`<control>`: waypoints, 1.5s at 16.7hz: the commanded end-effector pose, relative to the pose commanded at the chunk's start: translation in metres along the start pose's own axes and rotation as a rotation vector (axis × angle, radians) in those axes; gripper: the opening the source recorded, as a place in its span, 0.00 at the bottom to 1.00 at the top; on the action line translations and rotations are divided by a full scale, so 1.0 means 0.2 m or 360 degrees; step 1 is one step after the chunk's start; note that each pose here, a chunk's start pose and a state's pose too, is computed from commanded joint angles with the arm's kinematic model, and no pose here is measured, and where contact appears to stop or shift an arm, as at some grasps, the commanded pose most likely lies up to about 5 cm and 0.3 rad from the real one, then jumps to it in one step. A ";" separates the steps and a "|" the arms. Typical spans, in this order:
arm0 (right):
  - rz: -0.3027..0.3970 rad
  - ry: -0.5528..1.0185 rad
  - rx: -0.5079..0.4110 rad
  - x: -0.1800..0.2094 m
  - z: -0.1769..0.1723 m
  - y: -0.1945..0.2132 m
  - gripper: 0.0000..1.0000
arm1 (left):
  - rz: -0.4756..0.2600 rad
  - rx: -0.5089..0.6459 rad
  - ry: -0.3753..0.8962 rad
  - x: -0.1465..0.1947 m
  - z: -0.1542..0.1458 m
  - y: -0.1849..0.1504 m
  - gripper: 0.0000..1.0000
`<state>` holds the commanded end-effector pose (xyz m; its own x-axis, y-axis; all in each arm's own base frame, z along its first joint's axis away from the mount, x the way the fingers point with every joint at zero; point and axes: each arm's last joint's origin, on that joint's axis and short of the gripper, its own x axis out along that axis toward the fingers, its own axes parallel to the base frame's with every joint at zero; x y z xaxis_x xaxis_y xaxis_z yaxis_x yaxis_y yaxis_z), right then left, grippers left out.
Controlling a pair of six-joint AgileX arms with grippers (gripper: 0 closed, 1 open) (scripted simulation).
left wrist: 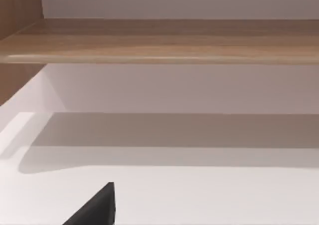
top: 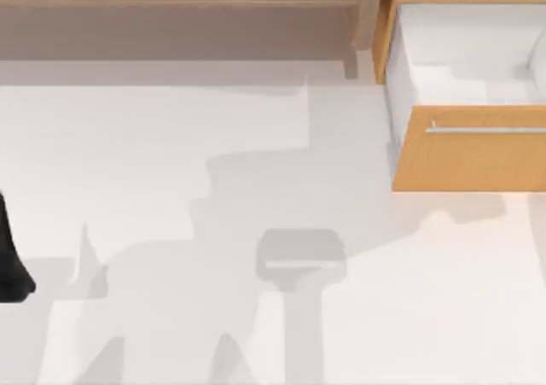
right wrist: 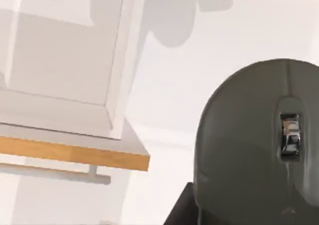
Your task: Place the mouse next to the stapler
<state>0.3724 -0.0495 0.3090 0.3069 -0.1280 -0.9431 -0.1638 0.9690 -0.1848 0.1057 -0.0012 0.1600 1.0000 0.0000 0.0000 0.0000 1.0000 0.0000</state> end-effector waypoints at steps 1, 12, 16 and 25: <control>-0.0007 0.0018 0.0012 0.01 -0.05 -0.04 0.00 | 0.0000 0.0000 0.0000 0.00 0.00 0.00 1.00; 0.0133 0.0273 0.0225 0.41 -0.64 -0.25 0.00 | 0.0000 0.0000 0.0000 0.00 0.00 0.00 1.00; 0.0219 0.0310 0.0312 0.56 -0.79 -0.23 0.00 | 0.0000 0.0000 0.0000 0.00 0.00 0.00 1.00; 0.0252 0.0313 0.0344 0.61 -0.85 -0.22 0.00 | 0.0000 0.0000 0.0000 0.00 0.00 0.00 1.00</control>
<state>0.2581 -0.1428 0.1561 0.1034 0.0097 -0.9946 0.0143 0.9998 0.0112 0.1057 -0.0012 0.1600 1.0000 0.0000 0.0000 0.0000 1.0000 0.0000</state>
